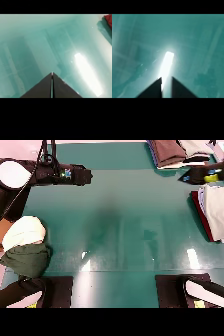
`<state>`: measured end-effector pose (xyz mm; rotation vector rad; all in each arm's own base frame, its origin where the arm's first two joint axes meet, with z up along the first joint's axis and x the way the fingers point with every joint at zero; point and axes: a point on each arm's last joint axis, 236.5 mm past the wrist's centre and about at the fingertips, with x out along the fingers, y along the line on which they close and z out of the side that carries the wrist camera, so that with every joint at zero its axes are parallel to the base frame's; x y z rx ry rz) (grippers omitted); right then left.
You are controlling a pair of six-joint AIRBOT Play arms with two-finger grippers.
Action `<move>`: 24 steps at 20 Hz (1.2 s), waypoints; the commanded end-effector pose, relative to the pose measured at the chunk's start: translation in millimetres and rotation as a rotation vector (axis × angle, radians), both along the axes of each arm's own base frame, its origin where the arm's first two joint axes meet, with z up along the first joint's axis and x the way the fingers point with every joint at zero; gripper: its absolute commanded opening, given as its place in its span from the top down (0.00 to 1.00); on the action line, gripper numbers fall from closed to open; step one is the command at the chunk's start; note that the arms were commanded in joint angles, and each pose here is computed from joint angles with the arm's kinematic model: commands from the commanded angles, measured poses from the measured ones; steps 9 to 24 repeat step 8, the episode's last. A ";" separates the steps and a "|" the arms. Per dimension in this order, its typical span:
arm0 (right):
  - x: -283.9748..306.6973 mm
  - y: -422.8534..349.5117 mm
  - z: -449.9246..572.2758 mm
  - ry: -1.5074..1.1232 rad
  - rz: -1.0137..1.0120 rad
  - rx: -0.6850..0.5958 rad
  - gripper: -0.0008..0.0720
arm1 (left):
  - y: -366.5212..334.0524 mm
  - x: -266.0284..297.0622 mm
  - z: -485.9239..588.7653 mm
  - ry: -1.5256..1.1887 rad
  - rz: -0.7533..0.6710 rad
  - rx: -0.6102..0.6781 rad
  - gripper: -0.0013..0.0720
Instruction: Fold the shirts.
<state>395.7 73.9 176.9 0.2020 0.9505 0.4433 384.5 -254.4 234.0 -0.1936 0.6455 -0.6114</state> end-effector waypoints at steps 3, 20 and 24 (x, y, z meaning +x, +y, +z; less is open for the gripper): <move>-27.0 87.0 -10.7 -0.003 0.252 -0.015 0.96 | -0.2 0.2 0.9 -0.002 0.001 -0.003 0.95; -32.5 98.5 -10.7 -0.002 0.284 -0.014 0.96 | -0.2 0.2 0.7 -0.001 0.001 -0.003 0.95; -32.5 98.5 -10.7 -0.002 0.284 -0.014 0.96 | -0.2 0.2 0.7 -0.001 0.001 -0.003 0.95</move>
